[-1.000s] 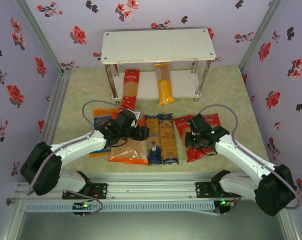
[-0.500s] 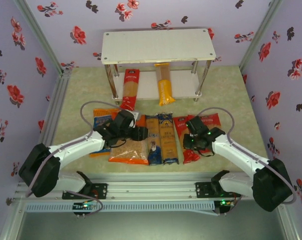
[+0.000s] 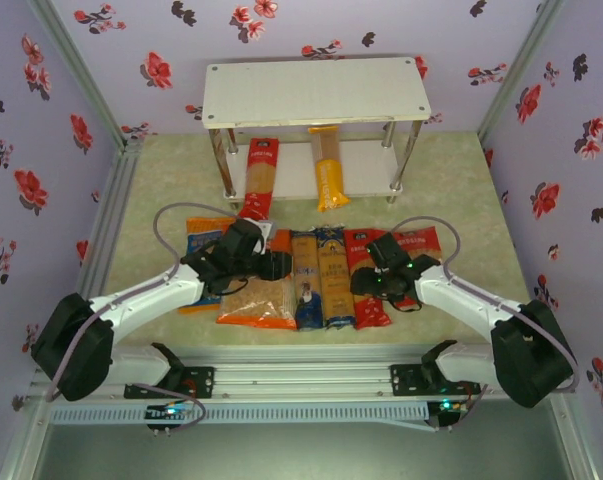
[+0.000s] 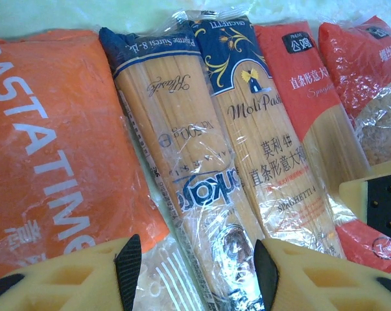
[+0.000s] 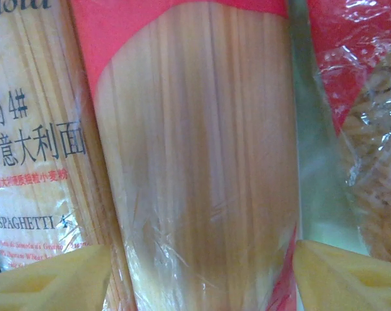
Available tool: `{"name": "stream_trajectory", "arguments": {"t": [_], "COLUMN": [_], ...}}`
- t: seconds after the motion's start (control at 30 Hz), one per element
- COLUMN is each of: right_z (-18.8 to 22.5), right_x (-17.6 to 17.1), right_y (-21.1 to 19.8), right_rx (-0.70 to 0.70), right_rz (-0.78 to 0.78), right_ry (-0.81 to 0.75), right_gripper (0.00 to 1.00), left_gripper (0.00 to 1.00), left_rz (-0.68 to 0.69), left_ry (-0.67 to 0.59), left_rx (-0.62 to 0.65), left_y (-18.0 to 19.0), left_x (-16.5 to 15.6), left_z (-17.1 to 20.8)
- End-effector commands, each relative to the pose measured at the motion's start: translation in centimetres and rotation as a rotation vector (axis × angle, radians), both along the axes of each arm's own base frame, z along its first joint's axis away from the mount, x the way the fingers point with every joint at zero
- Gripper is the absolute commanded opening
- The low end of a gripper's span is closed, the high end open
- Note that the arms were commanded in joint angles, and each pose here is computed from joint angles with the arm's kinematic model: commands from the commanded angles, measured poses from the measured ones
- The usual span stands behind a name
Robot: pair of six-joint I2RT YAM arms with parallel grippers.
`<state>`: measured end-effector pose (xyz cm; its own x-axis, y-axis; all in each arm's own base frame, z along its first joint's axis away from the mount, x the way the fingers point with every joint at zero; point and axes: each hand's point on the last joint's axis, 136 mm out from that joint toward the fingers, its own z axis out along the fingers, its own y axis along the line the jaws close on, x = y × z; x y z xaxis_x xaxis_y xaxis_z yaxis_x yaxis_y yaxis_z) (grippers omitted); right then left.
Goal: Place and organize the pasta boxes and bags onto the shelf
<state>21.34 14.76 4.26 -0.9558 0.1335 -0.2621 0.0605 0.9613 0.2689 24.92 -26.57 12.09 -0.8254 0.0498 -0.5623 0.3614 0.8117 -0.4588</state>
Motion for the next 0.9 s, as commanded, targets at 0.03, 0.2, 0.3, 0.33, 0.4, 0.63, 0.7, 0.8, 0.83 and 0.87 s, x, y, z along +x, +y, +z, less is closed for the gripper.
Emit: {"name": "stream_trajectory", "arguments": {"t": [0.03,0.2,0.3,0.33,0.4,0.63,0.7,0.8,0.83,0.87], "right_z": [-1.0,-2.1,-2.6,-2.8,-3.3,-4.8,-4.8,-4.7,-4.7,-4.7], "right_x": [-0.5,-0.5,-0.4,-0.4,-0.5,-0.5,-0.6,-0.6,-0.7,-0.7], "right_y": [0.6,0.3,-0.3,-0.4,-0.3,-1.8,-2.4,-4.1,-4.5,-4.6], "right_rx": [0.002,-0.049,-0.093,-0.100,-0.107,-0.213,-0.223,-0.227,-0.209,-0.185], "right_rz": [0.021,0.018,0.006,0.008,0.017,0.003,-0.007,-0.047,-0.057,-0.067], "right_ry": [0.033,0.052,0.060,0.064,0.083,0.119,0.127,0.144,0.150,0.151], "right_gripper": [0.79,0.84,0.86,0.86,0.88,0.85,0.82,0.82,0.83,0.83], "left_gripper": [0.52,0.52,0.52,0.52,0.52,0.52,0.52,0.52,0.52,0.52], "left_rz": [0.014,0.016,0.018,0.020,0.023,0.026,0.028,0.032,0.031,0.032], "left_ry": [-0.006,-0.002,-0.006,-0.007,-0.007,-0.006,-0.005,-0.006,-0.007,-0.008], "left_rx": [-0.005,-0.002,-0.001,-0.002,-0.002,0.001,0.002,0.004,0.004,0.004], "left_y": [0.5,0.7,0.9,1.0,1.1,1.4,1.5,1.7,1.7,1.8], "left_x": [0.0,-0.1,0.0,0.0,0.0,-0.1,-0.1,-0.1,-0.1,0.0], "left_z": [0.1,-0.1,0.1,0.2,0.2,0.2,0.3,0.3,0.3,0.3]}}
